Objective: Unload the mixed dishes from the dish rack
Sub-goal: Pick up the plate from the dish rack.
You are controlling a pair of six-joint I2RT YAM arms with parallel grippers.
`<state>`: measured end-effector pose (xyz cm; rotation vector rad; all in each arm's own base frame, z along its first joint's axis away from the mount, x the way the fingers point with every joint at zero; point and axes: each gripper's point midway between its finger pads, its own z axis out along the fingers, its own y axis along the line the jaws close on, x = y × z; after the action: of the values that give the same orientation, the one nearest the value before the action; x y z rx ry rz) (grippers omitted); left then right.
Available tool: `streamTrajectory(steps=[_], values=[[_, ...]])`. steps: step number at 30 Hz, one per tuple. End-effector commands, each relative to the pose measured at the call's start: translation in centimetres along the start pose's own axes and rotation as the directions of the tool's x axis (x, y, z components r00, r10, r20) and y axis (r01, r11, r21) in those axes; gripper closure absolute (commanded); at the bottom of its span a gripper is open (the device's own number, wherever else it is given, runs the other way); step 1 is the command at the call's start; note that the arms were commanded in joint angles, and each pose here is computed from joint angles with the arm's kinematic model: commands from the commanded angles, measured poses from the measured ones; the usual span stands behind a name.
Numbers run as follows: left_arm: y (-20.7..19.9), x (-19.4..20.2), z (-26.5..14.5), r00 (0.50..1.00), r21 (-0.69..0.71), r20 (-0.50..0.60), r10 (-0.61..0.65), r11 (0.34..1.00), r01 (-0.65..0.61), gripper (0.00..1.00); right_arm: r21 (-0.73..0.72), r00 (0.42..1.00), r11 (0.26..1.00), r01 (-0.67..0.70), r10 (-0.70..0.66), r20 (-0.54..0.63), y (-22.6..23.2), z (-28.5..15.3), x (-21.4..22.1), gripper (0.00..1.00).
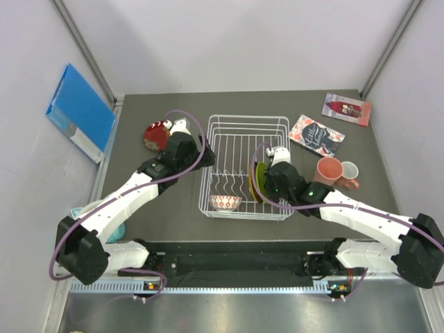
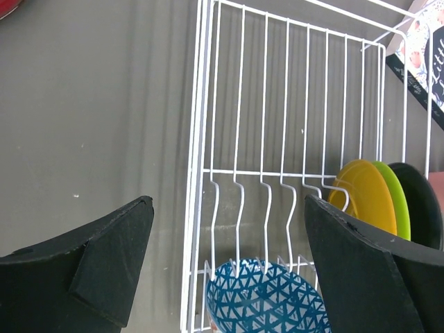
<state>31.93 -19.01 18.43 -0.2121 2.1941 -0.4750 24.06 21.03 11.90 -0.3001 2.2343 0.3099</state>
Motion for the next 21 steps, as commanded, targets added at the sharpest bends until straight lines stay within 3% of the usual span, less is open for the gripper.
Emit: streamTrajectory(steps=[1, 13, 21], values=[[-1.1, -1.5, -0.8, 0.998, 0.049, 0.058, -0.017, 0.999, 0.015, 0.07, 0.004, 0.998, 1.000, 0.000, 0.000, 0.069, 0.3, -0.4, -1.9, 0.97], [-1.7, -0.8, -0.2, 0.999, 0.072, 0.030, -0.028, 0.997, 0.026, 0.08, 0.016, 0.993, 0.999, 0.031, -0.032, 0.117, 0.2, -2.9, -4.6, 1.00], [-1.9, -1.5, -0.5, 0.999, 0.079, 0.047, -0.022, 0.997, 0.018, 0.09, -0.017, 0.976, 0.997, 0.080, -0.075, 0.205, 1.1, -6.5, -9.4, 1.00]])
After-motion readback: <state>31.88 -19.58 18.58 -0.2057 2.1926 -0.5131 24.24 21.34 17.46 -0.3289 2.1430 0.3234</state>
